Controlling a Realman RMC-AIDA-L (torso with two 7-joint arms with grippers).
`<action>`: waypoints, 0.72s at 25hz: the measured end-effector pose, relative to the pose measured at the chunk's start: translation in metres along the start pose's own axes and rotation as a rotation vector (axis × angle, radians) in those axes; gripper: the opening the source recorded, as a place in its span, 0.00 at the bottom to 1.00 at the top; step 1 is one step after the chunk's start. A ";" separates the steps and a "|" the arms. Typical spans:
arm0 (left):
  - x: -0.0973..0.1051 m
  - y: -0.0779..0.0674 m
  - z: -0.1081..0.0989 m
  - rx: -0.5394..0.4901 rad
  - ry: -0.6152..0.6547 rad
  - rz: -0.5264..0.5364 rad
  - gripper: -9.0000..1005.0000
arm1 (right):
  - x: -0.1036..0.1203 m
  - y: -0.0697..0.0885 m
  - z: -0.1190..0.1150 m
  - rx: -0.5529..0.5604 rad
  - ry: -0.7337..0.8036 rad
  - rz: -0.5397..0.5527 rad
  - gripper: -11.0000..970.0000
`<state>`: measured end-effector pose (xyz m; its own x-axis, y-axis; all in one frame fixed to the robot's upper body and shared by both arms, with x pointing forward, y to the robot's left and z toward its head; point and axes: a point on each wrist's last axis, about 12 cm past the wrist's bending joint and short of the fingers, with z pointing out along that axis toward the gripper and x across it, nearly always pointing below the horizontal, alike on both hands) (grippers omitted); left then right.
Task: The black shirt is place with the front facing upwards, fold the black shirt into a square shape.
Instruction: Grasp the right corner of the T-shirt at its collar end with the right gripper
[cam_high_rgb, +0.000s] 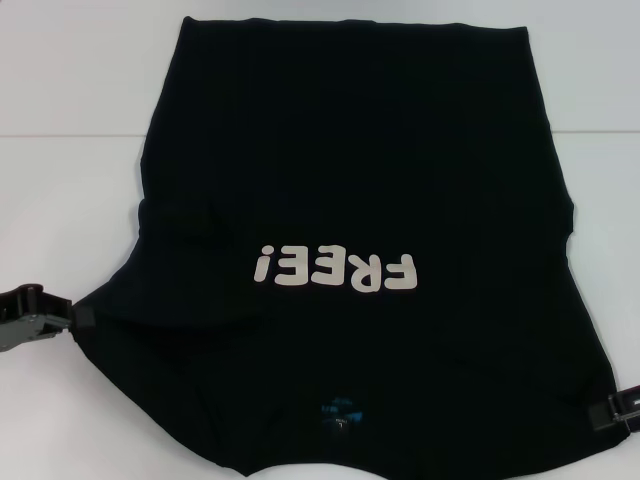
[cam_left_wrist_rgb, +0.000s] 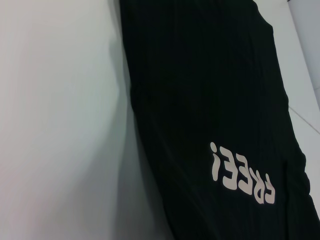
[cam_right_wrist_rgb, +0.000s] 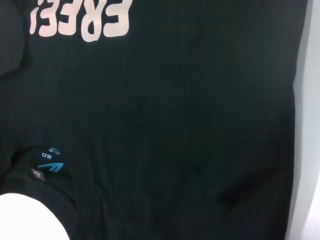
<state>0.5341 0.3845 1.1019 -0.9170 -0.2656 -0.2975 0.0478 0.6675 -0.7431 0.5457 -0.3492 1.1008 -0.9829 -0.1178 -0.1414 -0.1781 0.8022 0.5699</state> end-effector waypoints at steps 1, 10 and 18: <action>0.000 0.000 0.000 0.000 0.000 0.001 0.03 | 0.000 0.000 0.000 0.000 0.000 -0.001 0.83; 0.000 0.000 0.000 0.000 0.000 0.003 0.03 | 0.002 0.000 0.001 -0.001 0.004 0.003 0.83; 0.000 0.000 0.001 0.003 0.000 0.004 0.03 | 0.003 -0.003 0.000 0.006 0.004 0.007 0.83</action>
<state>0.5340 0.3837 1.1016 -0.9170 -0.2624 -0.3005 0.0529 0.6665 -0.7436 0.5431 -0.3520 1.0988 -0.9843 -0.1145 -0.1342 -0.1710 0.8067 0.5656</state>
